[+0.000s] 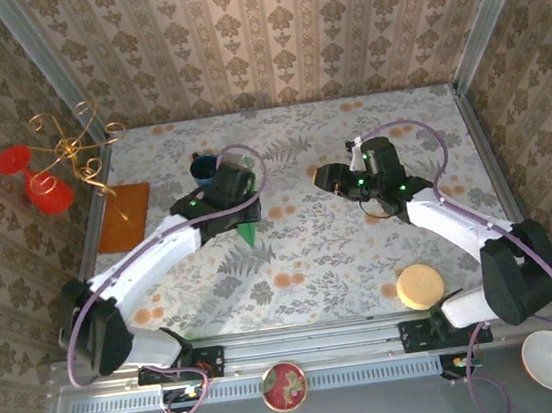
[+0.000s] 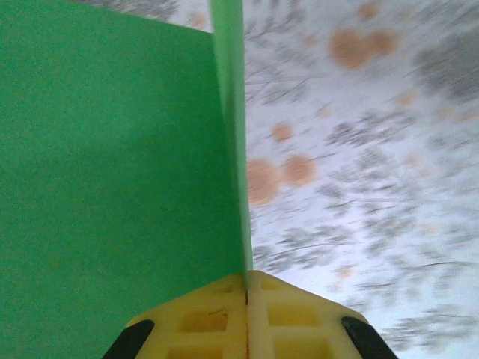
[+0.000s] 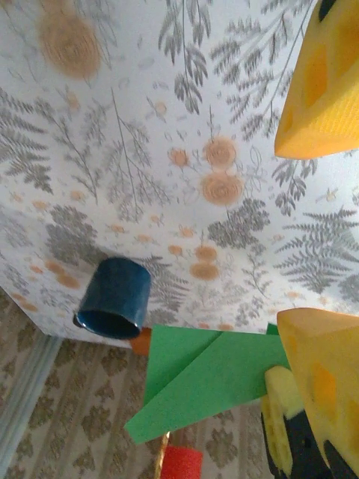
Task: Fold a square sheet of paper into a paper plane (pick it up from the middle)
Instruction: Turn over the paper at the center of the table.
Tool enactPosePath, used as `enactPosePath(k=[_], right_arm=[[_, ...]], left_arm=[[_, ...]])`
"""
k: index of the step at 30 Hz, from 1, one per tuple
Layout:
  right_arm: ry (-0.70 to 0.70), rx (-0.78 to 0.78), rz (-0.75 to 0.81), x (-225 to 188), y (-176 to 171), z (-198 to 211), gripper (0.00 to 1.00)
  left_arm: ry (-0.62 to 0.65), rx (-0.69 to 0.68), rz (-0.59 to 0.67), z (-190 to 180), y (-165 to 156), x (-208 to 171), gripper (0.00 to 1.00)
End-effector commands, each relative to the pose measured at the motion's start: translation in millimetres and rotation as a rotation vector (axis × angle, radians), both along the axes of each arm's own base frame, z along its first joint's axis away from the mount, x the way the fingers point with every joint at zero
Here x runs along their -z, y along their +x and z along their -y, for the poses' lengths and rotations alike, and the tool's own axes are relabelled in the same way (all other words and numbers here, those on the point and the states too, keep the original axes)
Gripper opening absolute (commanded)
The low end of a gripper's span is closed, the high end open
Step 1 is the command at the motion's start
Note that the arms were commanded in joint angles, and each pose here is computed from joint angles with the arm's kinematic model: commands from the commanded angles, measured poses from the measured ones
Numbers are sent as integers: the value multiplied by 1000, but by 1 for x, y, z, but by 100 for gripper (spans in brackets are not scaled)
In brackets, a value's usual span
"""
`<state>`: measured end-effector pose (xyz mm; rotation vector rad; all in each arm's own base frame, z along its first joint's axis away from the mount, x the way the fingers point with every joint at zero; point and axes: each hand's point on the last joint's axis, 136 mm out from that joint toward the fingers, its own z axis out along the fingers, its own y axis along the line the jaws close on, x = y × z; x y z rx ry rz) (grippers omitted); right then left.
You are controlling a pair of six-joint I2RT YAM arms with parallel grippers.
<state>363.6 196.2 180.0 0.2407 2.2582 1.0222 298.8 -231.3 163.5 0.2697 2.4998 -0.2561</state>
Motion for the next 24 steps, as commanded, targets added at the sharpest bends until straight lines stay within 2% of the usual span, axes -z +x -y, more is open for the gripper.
enactPosePath(k=[1, 6, 9, 16, 24], right_arm=[[-95, 94, -20, 14, -5, 28, 57], [-120, 204, -77, 33, -10, 57, 56], [-121, 276, -118, 46, -14, 76, 56], [-104, 358, -179, 63, -23, 103, 56], [-91, 358, -206, 69, -23, 104, 56]], left_arm=[[496, 8, -8, -49, -6, 19, 7], [813, 25, -16, -42, 5, 37, 6], [923, 51, -36, -31, 11, 58, 6], [917, 132, -88, 7, 13, 113, 6], [848, 155, -169, 24, 4, 144, 11]])
